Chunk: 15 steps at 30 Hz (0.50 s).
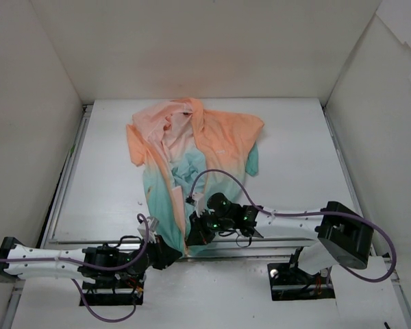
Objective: Zip up the jacket
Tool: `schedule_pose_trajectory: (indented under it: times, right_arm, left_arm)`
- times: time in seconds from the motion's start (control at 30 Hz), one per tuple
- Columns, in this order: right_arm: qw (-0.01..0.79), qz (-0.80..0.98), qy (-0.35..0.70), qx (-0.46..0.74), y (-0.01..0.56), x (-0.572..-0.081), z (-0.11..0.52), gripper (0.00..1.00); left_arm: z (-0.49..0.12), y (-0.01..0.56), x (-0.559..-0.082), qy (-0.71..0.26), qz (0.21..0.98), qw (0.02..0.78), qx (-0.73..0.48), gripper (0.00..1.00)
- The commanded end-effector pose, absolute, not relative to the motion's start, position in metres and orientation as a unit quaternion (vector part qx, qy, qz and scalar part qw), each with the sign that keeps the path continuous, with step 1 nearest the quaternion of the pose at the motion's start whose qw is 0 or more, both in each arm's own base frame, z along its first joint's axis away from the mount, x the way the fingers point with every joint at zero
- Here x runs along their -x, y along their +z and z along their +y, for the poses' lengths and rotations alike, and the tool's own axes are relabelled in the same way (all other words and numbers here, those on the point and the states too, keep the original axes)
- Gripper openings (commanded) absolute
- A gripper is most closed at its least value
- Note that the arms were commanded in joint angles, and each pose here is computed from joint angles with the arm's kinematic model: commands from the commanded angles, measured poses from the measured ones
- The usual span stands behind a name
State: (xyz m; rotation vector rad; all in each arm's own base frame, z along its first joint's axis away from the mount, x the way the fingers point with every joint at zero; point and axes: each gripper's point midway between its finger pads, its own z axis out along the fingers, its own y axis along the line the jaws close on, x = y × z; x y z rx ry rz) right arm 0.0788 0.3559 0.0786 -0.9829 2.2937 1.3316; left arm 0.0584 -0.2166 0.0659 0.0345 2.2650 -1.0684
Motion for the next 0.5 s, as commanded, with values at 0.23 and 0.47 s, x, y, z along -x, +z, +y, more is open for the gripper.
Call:
schedule_pose_trajectory:
  times: [0.23,0.47]
  right_arm:
    - [0.364,0.824,0.364,0.237,0.123,-0.217,0.368,0.0]
    - [0.4,0.825,0.354,0.183,0.129,-0.264,0.358,0.0]
  left_arm:
    - [-0.246,0.129,-0.049,-0.427,0.838,0.333,-0.071,0.0]
    - [-0.239,0.133,-0.05,-0.441,0.829,0.337,-0.065,0.0]
